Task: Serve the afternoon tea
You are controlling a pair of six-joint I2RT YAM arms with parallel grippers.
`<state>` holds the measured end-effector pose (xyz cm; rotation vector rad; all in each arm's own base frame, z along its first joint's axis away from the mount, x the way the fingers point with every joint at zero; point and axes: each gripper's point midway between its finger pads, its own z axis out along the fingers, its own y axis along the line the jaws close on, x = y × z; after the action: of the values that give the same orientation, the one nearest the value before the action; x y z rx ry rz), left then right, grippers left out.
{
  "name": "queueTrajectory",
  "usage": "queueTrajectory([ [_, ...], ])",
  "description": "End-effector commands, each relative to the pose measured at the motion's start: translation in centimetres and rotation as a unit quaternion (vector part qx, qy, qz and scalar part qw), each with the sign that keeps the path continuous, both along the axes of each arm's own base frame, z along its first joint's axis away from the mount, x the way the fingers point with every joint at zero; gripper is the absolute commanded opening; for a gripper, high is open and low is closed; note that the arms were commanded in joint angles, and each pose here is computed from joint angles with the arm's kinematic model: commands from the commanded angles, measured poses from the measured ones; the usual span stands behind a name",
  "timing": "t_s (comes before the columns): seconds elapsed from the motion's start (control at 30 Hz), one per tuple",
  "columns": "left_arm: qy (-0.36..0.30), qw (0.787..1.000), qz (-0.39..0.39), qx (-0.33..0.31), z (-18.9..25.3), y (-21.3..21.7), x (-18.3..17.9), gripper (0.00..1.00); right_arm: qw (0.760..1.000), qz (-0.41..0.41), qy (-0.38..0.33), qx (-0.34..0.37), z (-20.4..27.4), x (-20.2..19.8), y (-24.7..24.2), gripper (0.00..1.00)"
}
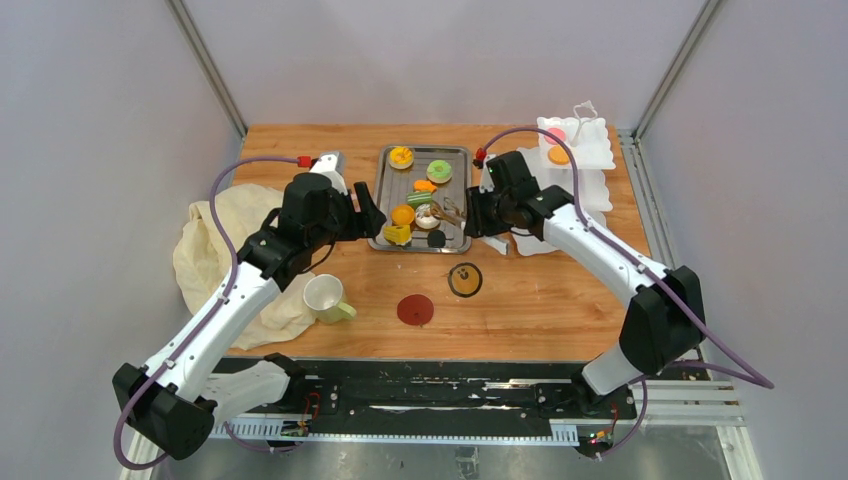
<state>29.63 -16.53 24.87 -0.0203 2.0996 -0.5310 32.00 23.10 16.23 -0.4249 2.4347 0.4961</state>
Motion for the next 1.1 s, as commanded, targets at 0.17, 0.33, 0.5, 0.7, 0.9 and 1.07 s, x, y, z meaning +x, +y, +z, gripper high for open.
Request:
queueTrajectory([
  [0.17, -0.01, 1.0, 0.004, 0.007, 0.2, 0.3, 0.6, 0.72, 1.0, -0.008, -0.02, 0.02, 0.8, 2.9, 2.0, 0.4],
  [0.33, -0.01, 1.0, 0.003, 0.009, 0.1, 0.3, 0.6, 0.72, 1.0, -0.008, -0.009, 0.016, -0.2, 3.2, 2.3, 0.4],
  [0.5, -0.008, 1.0, 0.003, 0.01, -0.1, 0.3, 0.6, 0.72, 1.0, -0.017, -0.01, 0.005, -0.6, 3.4, 1.9, 0.28],
  [0.7, -0.008, 1.0, 0.002, 0.009, 0.0, 0.2, 0.7, 0.72, 0.999, -0.028, -0.019, 0.001, -0.2, 3.4, 1.1, 0.14],
  [0.9, -0.007, 1.0, 0.001, 0.01, -0.1, 0.2, 0.7, 0.72, 0.999, -0.044, -0.031, -0.001, 0.5, 3.3, -0.3, 0.14],
  [1.07, -0.005, 1.0, -0.004, 0.006, -0.3, -0.1, 0.8, 0.72, 0.998, -0.051, -0.04, 0.005, 1.4, 3.1, -1.0, 0.14],
])
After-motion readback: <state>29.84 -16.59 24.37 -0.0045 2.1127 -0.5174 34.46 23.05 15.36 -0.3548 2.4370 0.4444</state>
